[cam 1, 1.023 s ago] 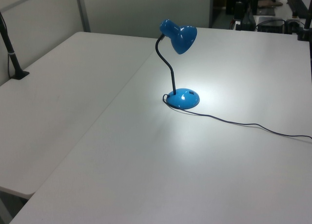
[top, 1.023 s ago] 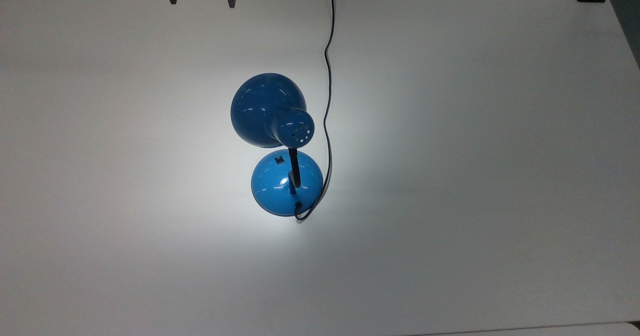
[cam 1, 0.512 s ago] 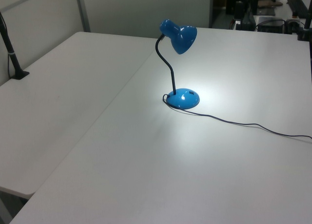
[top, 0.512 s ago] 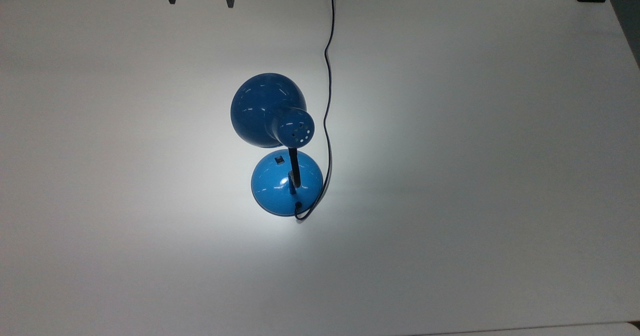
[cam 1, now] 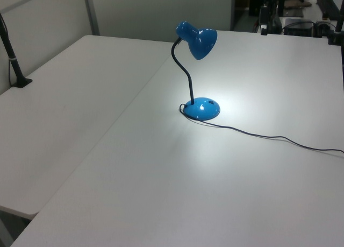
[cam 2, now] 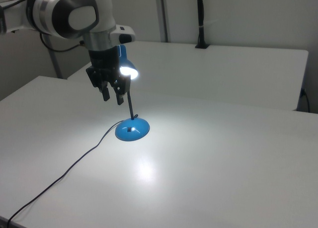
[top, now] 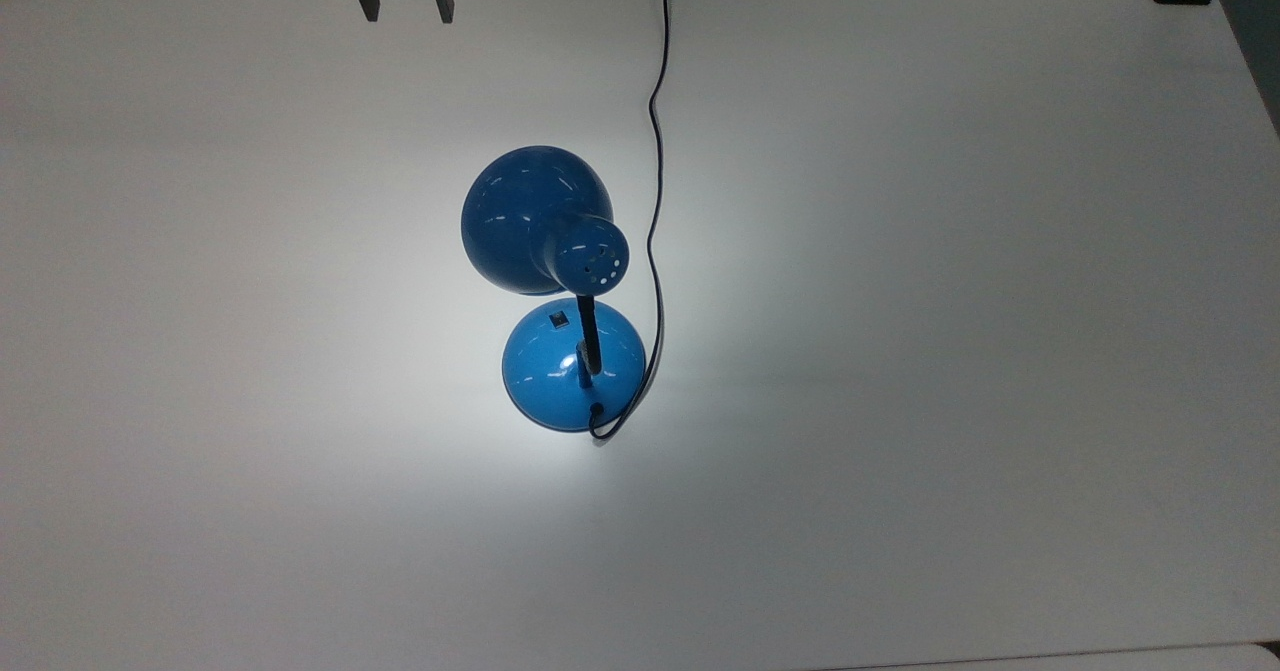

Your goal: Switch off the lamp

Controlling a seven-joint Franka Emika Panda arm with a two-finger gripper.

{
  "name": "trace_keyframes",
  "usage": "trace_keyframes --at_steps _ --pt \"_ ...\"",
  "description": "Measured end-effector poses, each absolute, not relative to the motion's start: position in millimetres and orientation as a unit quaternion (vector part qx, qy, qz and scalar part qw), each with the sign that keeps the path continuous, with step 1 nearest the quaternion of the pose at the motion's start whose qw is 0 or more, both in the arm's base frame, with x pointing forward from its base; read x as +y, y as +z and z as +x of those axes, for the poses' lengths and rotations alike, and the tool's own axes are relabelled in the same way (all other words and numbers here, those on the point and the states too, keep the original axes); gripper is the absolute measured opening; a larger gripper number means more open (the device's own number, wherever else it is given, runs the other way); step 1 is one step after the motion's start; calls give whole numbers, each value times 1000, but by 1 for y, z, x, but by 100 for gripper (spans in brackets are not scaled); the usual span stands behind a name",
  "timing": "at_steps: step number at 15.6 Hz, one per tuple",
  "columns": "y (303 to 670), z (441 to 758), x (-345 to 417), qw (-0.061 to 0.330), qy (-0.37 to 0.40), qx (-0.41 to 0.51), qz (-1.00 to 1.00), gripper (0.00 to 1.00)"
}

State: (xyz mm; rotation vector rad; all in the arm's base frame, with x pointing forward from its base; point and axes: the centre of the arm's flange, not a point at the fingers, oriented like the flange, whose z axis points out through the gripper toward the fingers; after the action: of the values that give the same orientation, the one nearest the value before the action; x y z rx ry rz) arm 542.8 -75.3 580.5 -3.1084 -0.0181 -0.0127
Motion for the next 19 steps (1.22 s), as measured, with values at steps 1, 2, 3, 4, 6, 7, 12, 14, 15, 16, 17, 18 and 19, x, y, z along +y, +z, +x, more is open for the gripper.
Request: trace_keyframes --at_steps 1,2,3,4,6,7,12,14,15,16,17,18,19 --pt "581 543 -74 25 -6 -18 -1000 45" --pt "580 543 -72 35 -7 -25 -999 34" --pt "580 544 -71 41 -8 -30 -999 23" --pt "579 544 -70 45 -8 -38 -998 13" --pt "572 546 -66 50 -4 -68 -996 1" --pt "568 548 -64 55 -5 -88 -995 1" --pt "521 563 -54 68 -68 -175 -980 1" --pt "498 569 -41 59 -84 -186 -977 1" --pt "487 573 -34 55 -92 -190 -976 1" --pt "475 578 -28 52 -99 -193 -975 1" --pt "463 584 -23 48 -104 -195 -974 1" --pt "451 590 -19 45 -108 -197 -973 1" --pt "440 596 -15 41 -114 -199 -973 1"
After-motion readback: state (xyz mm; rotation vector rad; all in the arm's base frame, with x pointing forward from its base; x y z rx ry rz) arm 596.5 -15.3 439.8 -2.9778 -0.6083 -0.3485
